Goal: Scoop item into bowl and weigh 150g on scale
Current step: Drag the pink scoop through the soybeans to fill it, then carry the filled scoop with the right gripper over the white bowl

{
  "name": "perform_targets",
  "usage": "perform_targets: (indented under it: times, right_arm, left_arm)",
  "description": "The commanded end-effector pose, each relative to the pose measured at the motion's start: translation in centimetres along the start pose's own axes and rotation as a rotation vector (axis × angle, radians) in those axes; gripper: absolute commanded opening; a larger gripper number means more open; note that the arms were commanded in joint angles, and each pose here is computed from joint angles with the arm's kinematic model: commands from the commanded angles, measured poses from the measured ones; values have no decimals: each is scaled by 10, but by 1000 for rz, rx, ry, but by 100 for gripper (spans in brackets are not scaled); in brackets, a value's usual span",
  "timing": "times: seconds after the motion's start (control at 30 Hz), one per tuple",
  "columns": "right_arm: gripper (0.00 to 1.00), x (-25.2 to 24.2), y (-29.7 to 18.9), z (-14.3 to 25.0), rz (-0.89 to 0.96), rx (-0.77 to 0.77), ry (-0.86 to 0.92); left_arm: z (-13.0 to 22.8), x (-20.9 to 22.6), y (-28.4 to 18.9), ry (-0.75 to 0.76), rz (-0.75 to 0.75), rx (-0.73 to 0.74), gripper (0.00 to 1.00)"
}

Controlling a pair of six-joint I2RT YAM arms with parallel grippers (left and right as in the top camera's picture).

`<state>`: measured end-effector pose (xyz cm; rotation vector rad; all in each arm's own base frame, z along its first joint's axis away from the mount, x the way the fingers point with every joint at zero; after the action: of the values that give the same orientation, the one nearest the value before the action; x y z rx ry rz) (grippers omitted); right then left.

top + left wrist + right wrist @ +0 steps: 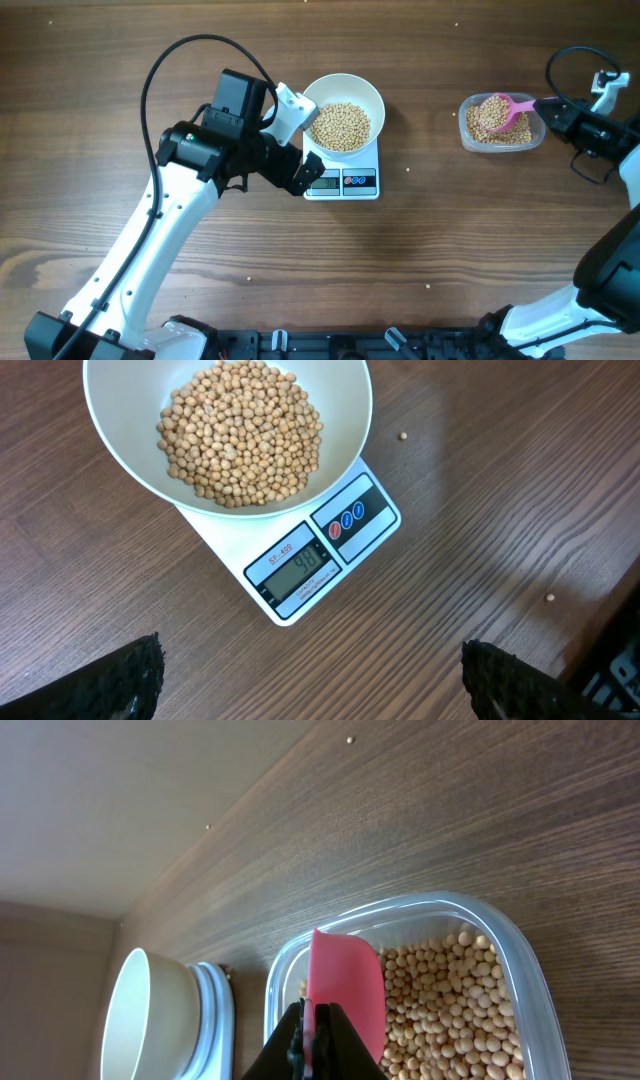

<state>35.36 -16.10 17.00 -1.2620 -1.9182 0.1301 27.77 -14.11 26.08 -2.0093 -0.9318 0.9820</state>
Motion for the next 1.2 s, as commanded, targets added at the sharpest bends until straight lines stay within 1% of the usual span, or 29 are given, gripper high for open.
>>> perform_targets:
  times: [0.0, 0.17, 0.33, 0.43, 0.7, 0.8, 0.93, 1.07, 1.17]
  right_arm:
    - [4, 0, 2, 4, -57, -4, 47]
    - [4, 1, 0, 3, -85, -13, 75]
    - [4, -7, -15, 2, -112, -52, 101]
    - [4, -7, -16, 3, -112, -53, 103]
    - [4, 4, -14, -1, -180, -60, 85]
    - [4, 23, -12, -14, -202, -69, 40]
    - [5, 58, -3, -34, -278, -96, -19]
    - [4, 94, 21, -47, -382, -91, -69]
    - [4, 134, 45, -54, -478, -87, -129]
  left_arm:
    - [-3, -3, -3, 22, 16, -14, 100]
    - [-3, -3, -3, 22, 16, -14, 100]
    - [-3, -3, -3, 22, 16, -14, 100]
    - [-3, -3, -3, 22, 16, -14, 100]
    - [-3, -3, -3, 22, 16, -14, 100]
    - [-3, -3, -3, 22, 16, -14, 100]
    - [-3, -3, -3, 22, 16, -14, 100]
    - [-3, -3, -3, 22, 16, -14, 100]
    - [-3, -3, -3, 22, 16, -14, 100]
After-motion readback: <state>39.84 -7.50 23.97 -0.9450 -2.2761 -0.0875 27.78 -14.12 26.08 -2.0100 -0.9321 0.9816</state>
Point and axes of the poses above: each gripper's point midway between its finger pads, its own y axis out along the fingers, its own x axis along the line the jaws close on, z = x × y, the point moved 9 cm from there along -y, back along the fingers, and after that the axes turned 15 degrees about -y, right-handed, at the moved point
